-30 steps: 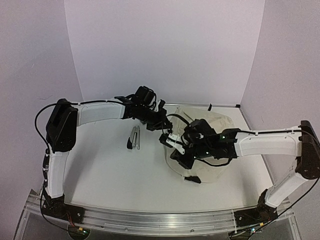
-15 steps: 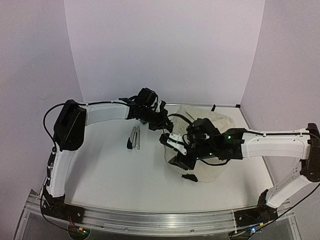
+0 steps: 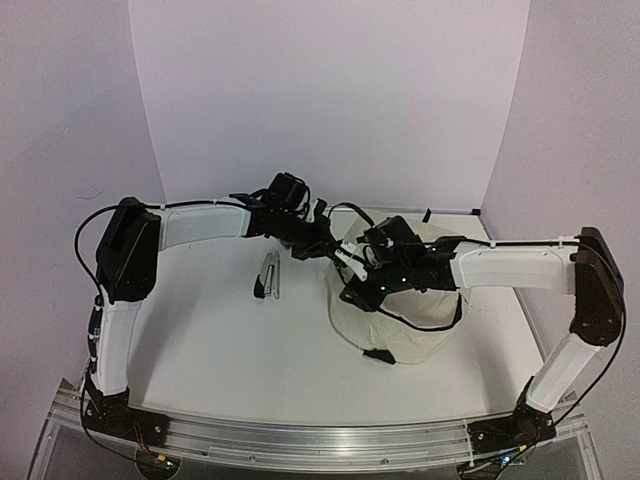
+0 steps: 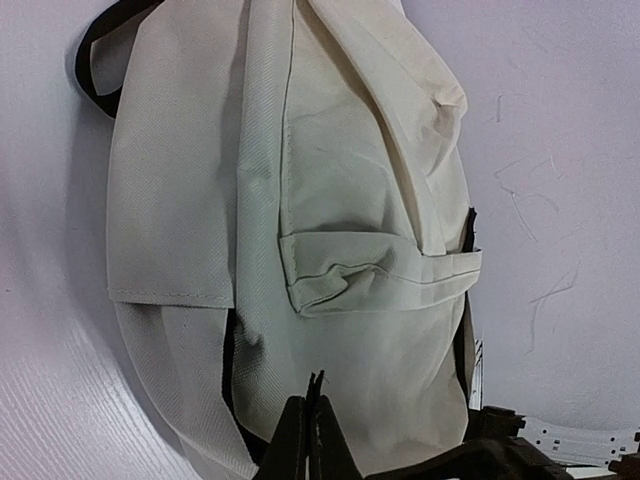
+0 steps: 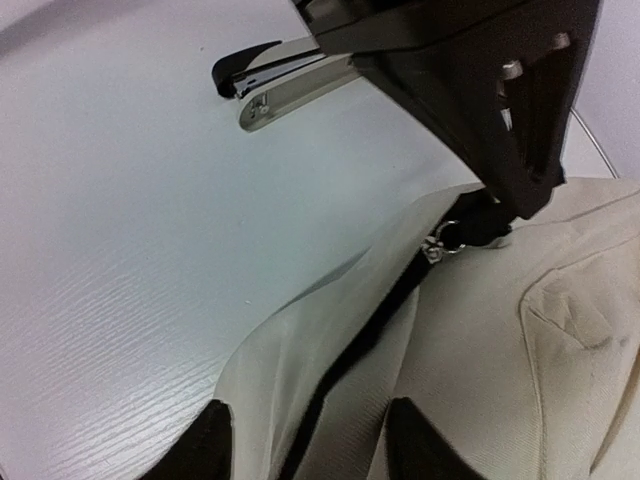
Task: Pack the student bag
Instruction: Zip the student bag at the center of the board.
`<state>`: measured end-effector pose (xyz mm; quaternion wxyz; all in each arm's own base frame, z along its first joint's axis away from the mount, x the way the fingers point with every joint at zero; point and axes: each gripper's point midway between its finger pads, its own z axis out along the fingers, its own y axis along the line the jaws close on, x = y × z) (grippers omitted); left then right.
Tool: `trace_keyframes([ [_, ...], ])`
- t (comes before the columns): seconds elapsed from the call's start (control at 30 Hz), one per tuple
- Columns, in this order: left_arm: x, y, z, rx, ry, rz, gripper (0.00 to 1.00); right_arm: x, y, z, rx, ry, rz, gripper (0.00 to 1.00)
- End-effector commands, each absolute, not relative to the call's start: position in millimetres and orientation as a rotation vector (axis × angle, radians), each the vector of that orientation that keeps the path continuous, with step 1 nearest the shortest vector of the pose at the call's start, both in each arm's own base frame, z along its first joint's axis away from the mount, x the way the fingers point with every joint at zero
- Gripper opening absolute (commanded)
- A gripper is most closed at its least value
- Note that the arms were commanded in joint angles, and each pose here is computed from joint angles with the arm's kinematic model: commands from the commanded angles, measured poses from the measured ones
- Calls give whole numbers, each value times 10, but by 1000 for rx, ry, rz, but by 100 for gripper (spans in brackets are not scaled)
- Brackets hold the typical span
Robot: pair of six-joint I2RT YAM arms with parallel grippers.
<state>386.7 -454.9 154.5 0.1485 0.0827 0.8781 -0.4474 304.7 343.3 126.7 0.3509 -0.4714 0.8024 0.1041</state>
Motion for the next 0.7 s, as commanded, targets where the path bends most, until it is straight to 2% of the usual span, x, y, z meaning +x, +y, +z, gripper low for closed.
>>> trace_keyframes([
  [0.0,3948,-4546,2014,264,2392,-1320,0,3112,3601,1390,-1206,2047,317,8],
  [0.03,3966,-4533,1994,252,2397,-1305,0,3098,3601,1415,-1208,2041,321,2],
  [0.07,3987,-4523,1964,239,2404,-1288,0,3069,3604,1447,-1210,2032,325,0],
  [0.4,4450,-4744,1649,147,2441,-1305,0,2247,3665,1443,-1404,1911,356,0],
  [0.53,4613,-4721,1654,101,2426,-1295,0,2111,3644,1401,-1422,1921,382,0],
  [0.67,4669,-4655,1686,80,2419,-1292,0,2214,3829,1563,-1363,1917,425,0],
])
